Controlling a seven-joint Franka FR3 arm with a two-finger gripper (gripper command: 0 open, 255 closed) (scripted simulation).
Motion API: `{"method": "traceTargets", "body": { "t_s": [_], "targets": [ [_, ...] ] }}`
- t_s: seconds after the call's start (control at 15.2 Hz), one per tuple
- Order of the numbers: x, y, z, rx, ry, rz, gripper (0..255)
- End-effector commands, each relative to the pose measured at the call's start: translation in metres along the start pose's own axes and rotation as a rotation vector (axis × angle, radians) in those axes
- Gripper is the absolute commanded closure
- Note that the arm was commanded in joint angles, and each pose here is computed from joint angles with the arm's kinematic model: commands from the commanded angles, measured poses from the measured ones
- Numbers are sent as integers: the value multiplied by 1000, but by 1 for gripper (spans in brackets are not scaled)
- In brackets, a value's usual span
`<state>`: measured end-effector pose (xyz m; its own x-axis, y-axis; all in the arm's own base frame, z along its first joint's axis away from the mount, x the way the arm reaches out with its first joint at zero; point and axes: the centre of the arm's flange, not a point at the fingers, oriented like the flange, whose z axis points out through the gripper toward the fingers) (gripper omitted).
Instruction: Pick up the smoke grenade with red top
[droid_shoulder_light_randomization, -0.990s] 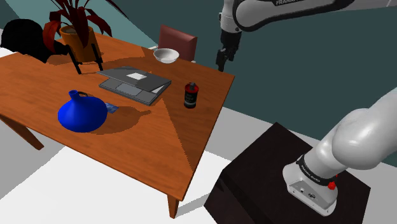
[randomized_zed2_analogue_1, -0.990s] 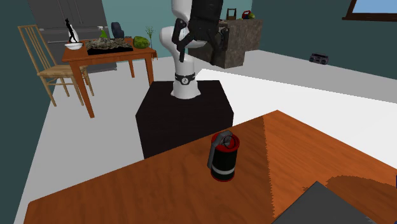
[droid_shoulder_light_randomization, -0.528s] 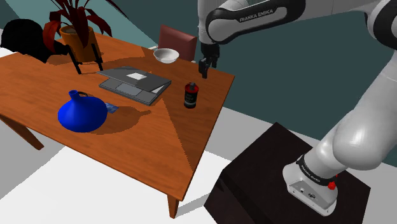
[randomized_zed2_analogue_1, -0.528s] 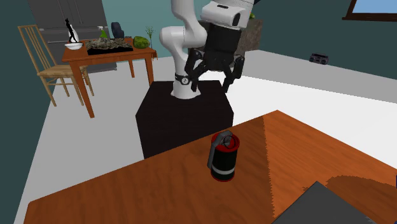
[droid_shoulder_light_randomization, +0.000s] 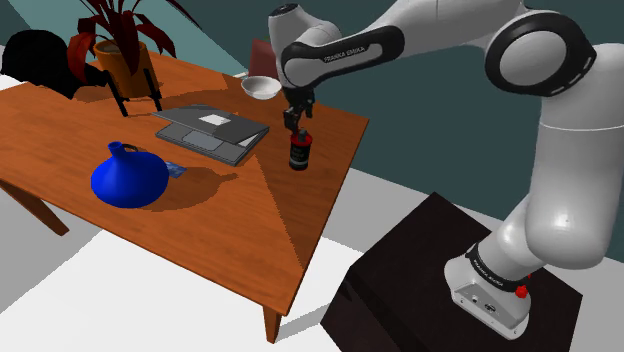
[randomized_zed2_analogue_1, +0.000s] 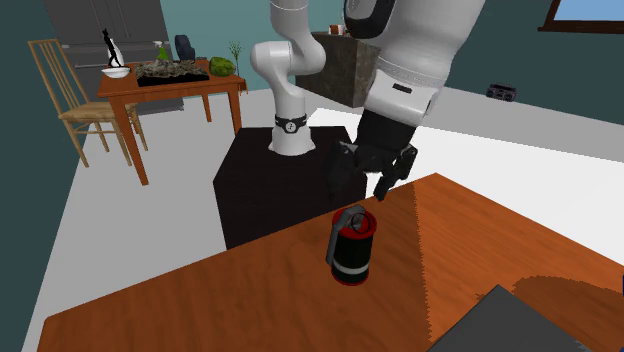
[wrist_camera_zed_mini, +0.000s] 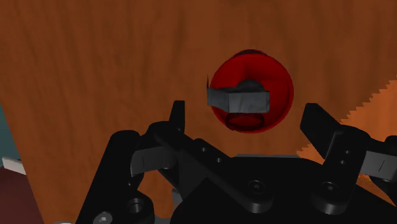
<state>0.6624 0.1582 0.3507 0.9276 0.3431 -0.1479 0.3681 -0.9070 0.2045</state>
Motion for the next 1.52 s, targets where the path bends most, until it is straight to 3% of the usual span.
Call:
{"method": "traceTargets", "body": {
  "t_s": [0.0,0.66,0.73,1.45],
  "targets": [
    [23,-7,15,-7,-13,-16,0],
    [34,-17,58,-8,-16,-20,0],
    [34,-17,59,-8,-16,-20,255],
    [33,-15,47,-8,-16,-20,255]
  ]
}}
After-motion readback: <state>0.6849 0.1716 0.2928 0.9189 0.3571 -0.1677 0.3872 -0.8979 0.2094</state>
